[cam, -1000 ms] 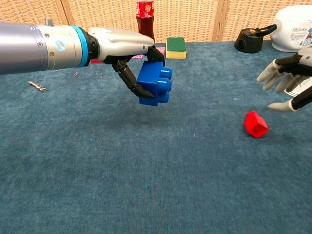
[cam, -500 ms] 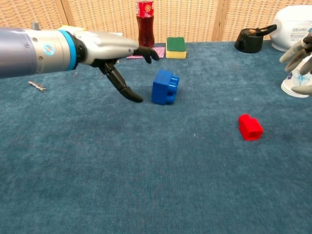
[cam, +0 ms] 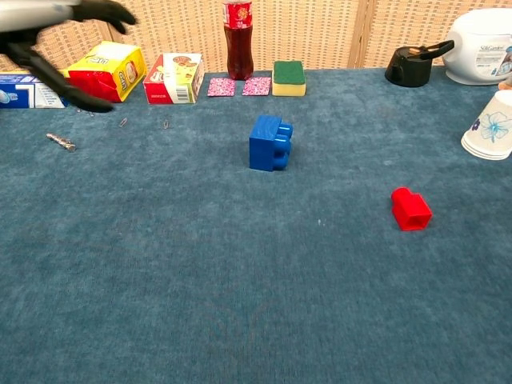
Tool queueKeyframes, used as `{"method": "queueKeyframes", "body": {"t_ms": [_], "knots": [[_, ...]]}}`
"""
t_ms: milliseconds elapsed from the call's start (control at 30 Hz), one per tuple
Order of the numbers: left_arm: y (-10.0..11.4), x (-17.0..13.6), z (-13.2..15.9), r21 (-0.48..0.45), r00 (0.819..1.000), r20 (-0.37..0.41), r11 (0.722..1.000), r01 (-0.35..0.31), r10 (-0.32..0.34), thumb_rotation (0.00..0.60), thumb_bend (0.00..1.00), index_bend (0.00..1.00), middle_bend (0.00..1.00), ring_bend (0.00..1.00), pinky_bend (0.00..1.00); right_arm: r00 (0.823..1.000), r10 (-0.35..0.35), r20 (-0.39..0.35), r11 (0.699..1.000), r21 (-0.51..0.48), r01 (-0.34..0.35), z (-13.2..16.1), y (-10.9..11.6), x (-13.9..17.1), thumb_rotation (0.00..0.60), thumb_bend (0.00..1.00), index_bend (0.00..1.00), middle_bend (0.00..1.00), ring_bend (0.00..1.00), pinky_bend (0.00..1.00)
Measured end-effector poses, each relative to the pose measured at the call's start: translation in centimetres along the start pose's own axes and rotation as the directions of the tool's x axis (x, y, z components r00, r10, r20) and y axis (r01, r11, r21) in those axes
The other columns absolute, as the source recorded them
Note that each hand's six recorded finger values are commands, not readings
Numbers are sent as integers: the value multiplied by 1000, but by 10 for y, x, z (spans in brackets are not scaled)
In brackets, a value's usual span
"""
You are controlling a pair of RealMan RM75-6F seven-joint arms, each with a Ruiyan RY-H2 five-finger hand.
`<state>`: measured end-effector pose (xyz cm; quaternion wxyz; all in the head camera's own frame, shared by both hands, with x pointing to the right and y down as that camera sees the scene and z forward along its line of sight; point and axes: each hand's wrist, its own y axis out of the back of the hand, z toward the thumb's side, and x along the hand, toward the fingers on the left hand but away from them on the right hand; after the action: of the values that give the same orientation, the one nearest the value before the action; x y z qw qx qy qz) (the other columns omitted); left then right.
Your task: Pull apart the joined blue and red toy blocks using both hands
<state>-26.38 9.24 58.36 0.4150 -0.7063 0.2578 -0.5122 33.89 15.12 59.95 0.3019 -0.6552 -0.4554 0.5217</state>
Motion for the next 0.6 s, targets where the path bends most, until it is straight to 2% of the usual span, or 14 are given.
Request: {"method": "queueKeyframes", "body": {"t_ms": [167, 333, 433, 600], "knots": [[6, -41, -43, -15, 995, -98, 1000, -26, 24, 415, 191, 75, 135, 7, 88, 1000, -16, 11, 999, 41, 15, -12, 1, 12, 600, 303, 374, 408, 431, 319], [2, -81, -67, -34, 986, -157, 998, -57, 51, 414, 191, 75, 135, 7, 89, 999, -31, 8, 998, 55, 31, -17, 3, 23, 599, 303, 376, 410, 431, 319], [-4, -106, -81, -47, 978, -198, 996, -81, 71, 413, 191, 76, 135, 7, 89, 999, -41, 7, 997, 66, 41, -19, 5, 31, 598, 302, 379, 414, 431, 319], [-18, -149, -106, -70, 952, -291, 990, -122, 97, 416, 191, 84, 135, 7, 89, 999, -48, 6, 996, 76, 47, -23, 5, 44, 600, 302, 384, 415, 431, 320]]}}
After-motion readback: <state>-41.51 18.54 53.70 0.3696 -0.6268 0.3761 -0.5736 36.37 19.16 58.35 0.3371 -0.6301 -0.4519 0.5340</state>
